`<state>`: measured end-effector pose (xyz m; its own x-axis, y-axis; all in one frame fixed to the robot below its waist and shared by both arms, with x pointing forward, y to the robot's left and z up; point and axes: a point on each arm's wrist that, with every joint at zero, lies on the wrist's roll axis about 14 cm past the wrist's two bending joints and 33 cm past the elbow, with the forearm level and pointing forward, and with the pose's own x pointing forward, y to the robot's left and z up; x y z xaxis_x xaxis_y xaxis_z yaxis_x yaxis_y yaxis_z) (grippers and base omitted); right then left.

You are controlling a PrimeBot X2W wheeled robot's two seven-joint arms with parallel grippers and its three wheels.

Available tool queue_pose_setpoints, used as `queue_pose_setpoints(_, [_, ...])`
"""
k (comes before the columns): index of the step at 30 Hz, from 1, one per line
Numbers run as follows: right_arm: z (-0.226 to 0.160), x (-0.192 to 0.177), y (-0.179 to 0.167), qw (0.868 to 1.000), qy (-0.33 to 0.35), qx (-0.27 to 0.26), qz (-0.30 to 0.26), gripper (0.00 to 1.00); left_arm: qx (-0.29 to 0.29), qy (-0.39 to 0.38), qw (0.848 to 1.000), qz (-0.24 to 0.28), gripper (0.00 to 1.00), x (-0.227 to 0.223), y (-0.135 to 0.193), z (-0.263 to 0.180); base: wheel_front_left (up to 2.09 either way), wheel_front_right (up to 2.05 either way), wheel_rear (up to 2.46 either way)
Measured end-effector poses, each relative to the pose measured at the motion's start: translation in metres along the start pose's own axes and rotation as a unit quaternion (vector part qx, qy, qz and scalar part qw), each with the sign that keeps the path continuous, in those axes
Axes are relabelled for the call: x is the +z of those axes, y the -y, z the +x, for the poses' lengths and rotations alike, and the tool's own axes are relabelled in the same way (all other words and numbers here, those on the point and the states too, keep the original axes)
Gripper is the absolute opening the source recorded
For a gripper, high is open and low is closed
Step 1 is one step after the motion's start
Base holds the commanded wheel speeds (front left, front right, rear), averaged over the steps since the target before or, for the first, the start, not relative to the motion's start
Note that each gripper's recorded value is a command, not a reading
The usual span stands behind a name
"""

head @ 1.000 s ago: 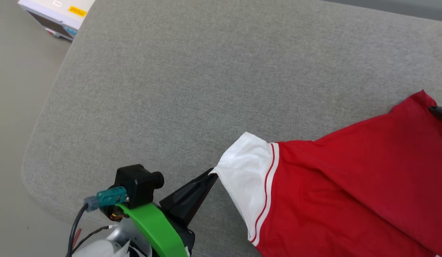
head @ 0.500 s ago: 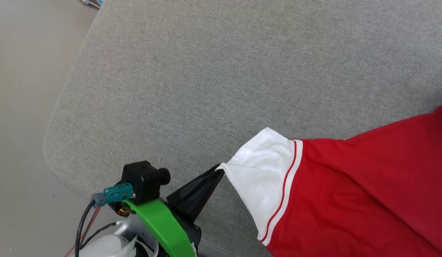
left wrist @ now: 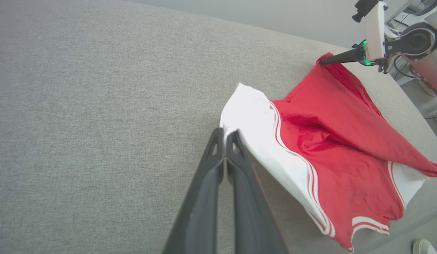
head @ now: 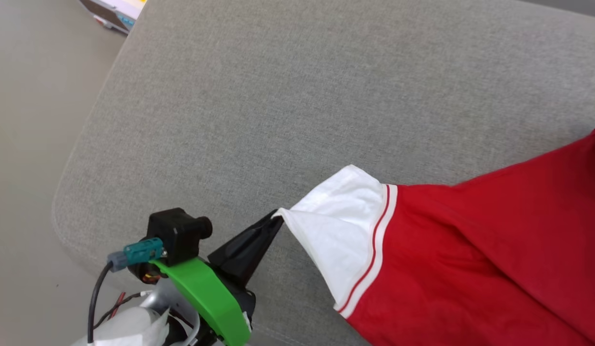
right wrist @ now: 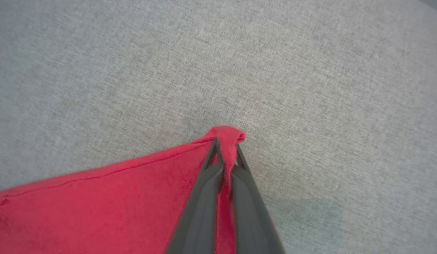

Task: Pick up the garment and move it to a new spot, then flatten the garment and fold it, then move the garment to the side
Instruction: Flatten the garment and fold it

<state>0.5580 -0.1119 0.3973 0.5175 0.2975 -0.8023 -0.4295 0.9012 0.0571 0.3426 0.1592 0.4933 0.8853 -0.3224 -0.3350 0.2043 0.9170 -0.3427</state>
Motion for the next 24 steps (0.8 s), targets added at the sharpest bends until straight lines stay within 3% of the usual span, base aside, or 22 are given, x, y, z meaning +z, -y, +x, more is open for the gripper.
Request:
queue_pose_setpoints(13, [-0.094, 0.051, 0.024, 0.986, 0.166, -0.022, 0.025, 0.00, -0.025, 0.072, 0.996, 0.050, 0.00, 0.055, 0.013, -0.009, 0.00, 0.00, 0.00])
queue_pose_setpoints(24, [-0.216, 0.091, 0.042, 0.939, 0.337, -0.063, 0.009, 0.00, -0.080, 0.194, 0.972, 0.103, 0.00, 0.148, 0.048, -0.009, 0.00, 0.00, 0.00])
